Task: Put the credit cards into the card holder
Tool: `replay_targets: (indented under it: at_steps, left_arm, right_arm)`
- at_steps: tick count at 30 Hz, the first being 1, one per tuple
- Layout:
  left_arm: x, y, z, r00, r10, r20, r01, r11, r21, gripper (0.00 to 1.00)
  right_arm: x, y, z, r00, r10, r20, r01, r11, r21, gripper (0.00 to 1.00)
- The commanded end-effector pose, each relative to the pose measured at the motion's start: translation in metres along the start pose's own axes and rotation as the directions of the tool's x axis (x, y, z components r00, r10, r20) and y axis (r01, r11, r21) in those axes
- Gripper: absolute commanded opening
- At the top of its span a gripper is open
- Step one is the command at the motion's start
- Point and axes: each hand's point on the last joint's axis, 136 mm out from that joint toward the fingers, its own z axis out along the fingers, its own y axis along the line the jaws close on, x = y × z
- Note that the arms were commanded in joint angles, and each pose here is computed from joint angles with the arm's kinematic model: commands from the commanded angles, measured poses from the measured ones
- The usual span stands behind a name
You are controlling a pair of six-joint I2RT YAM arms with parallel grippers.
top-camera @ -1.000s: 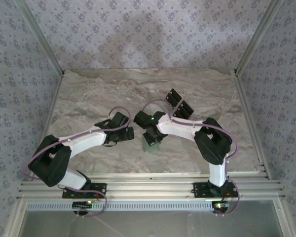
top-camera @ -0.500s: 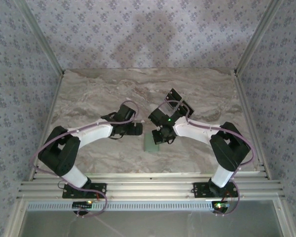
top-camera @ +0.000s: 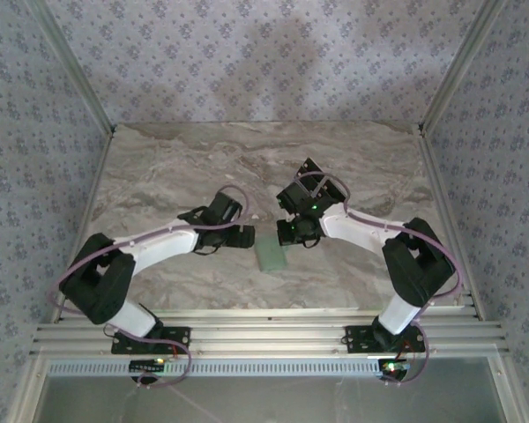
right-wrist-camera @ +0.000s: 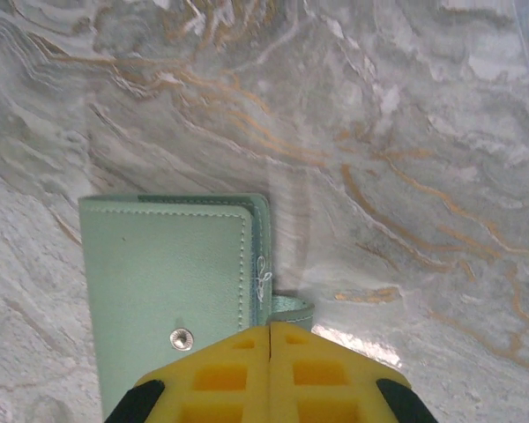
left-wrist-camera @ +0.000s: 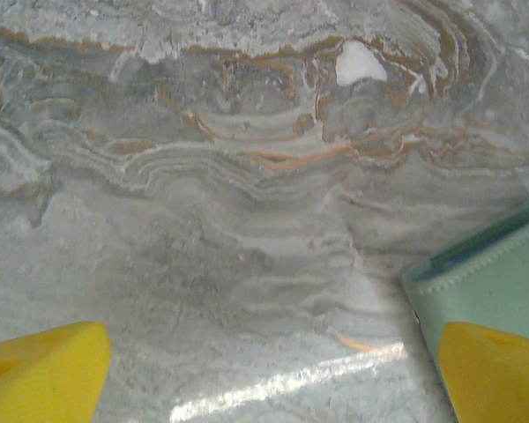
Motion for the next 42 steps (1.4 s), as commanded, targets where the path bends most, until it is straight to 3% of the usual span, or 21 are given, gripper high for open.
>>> replay_targets:
  at_steps: [1,7,17,30,42]
  left_arm:
    - [0.006,-0.01,-0.012,0.998,0.045,0.04,-0.045,0.999,0.003,0.95]
    - [0.03,-0.027,-0.018,0.994,0.088,0.064,-0.086,0.996,-0.032,0.96]
    - [0.048,-0.035,-0.016,0.985,-0.047,0.164,0.059,0.996,-0.071,0.96]
    - [0.064,-0.046,-0.003,0.99,-0.073,0.12,0.072,0.997,0.013,0.97]
    - [0.083,-0.041,0.006,0.997,-0.057,0.049,0.058,0.998,-0.013,0.96]
  right_arm:
    - [-0.008,0.006,0.003,1.0,-0.004,-0.001,0.004,1.0,-0.022,0.0]
    - [-0.007,0.007,0.007,1.0,0.004,-0.009,-0.004,1.0,-0.03,0.0]
    - [0.002,0.007,0.006,1.0,0.016,-0.014,-0.016,0.999,-0.028,0.0]
    - [0.015,0.017,-0.004,0.999,0.034,0.004,-0.034,0.999,-0.023,0.0]
    - [0.018,0.017,0.002,1.0,0.027,-0.007,-0.027,1.0,-0.006,0.0]
